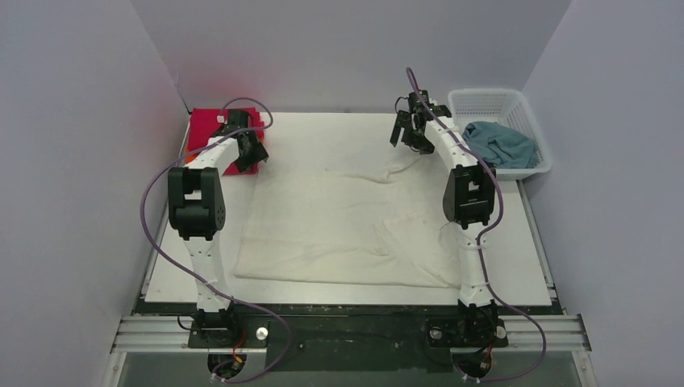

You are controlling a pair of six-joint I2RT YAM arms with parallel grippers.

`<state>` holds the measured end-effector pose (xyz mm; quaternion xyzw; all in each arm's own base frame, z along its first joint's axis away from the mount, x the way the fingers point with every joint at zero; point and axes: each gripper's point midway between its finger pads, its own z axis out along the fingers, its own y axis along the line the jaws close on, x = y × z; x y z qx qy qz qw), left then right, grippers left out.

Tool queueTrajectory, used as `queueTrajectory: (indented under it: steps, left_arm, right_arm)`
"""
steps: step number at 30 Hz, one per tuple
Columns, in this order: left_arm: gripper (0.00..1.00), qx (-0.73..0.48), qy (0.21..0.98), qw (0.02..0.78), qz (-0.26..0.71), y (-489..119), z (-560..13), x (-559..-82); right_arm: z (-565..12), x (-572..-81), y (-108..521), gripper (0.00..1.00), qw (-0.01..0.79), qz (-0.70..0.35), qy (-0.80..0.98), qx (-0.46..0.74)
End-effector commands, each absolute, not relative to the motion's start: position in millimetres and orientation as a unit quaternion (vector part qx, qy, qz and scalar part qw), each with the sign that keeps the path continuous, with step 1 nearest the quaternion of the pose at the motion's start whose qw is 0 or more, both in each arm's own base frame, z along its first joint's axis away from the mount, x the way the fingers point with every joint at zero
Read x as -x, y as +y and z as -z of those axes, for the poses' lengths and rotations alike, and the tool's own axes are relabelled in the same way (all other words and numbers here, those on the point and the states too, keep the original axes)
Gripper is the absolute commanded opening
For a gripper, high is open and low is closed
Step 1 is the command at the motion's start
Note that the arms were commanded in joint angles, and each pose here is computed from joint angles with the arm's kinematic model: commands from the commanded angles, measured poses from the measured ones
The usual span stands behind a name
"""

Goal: Fold and stack the t-shirts
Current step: Grab the side of the flattened tshirt furthest away from the robot with both arms

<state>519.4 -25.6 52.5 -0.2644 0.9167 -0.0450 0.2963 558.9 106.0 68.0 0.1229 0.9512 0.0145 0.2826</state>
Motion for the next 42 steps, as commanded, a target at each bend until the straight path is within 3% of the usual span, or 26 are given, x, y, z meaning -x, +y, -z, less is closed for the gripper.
queueTrajectory:
  steps: [1, 6, 10, 13, 16, 22, 28, 33, 42]
  left_arm:
    - [0.63, 0.242, 0.923, 0.297, 0.034, -28.8, -46.6, -535.0]
    - [0.61, 0.246, 0.929, 0.276, 0.0, -26.8, -24.7, -532.6]
    - [0.51, 0.25, 0.931, 0.265, 0.001, -28.4, -14.3, -529.7]
    - [0.35, 0.251, 0.934, 0.255, 0.006, -31.3, -8.4, -527.6]
    - [0.01, 0.252, 0.935, 0.25, 0.006, -31.5, -5.2, -524.5]
    - [0.0, 0.246, 0.93, 0.274, 0.011, -29.4, -18.4, -524.8]
    - [0.0, 0.244, 0.919, 0.308, 0.037, -35.7, -42.0, -528.0]
    - [0.0, 0.247, 0.911, 0.326, 0.052, -38.7, -54.5, -527.4]
    - [0.0, 0.23, 0.896, 0.371, 0.078, -42.8, -78.3, -522.8]
  right_arm:
    - [-72.2, -568.3, 108.0, 0.82, 0.29, -0.031, 0.948, -0.126]
    - [-48.4, -563.5, 102.6, 0.81, 0.27, -0.014, 0.955, -0.121]
    - [-35.3, -561.5, 102.7, 0.79, 0.257, -0.016, 0.958, -0.123]
    - [-30.0, -560.0, 104.7, 0.76, 0.251, -0.019, 0.959, -0.128]
    - [-30.2, -556.7, 110.6, 0.68, 0.244, -0.033, 0.961, -0.127]
    - [-29.5, -552.4, 108.3, 0.37, 0.241, -0.029, 0.961, -0.132]
    - [-41.5, -549.1, 109.1, 0.2, 0.251, -0.034, 0.957, -0.14]
    - [-61.4, -549.8, 107.8, 0.0, 0.273, -0.039, 0.95, -0.146]
    - [-85.3, -537.2, 107.8, 0.0, 0.282, -0.045, 0.946, -0.153]
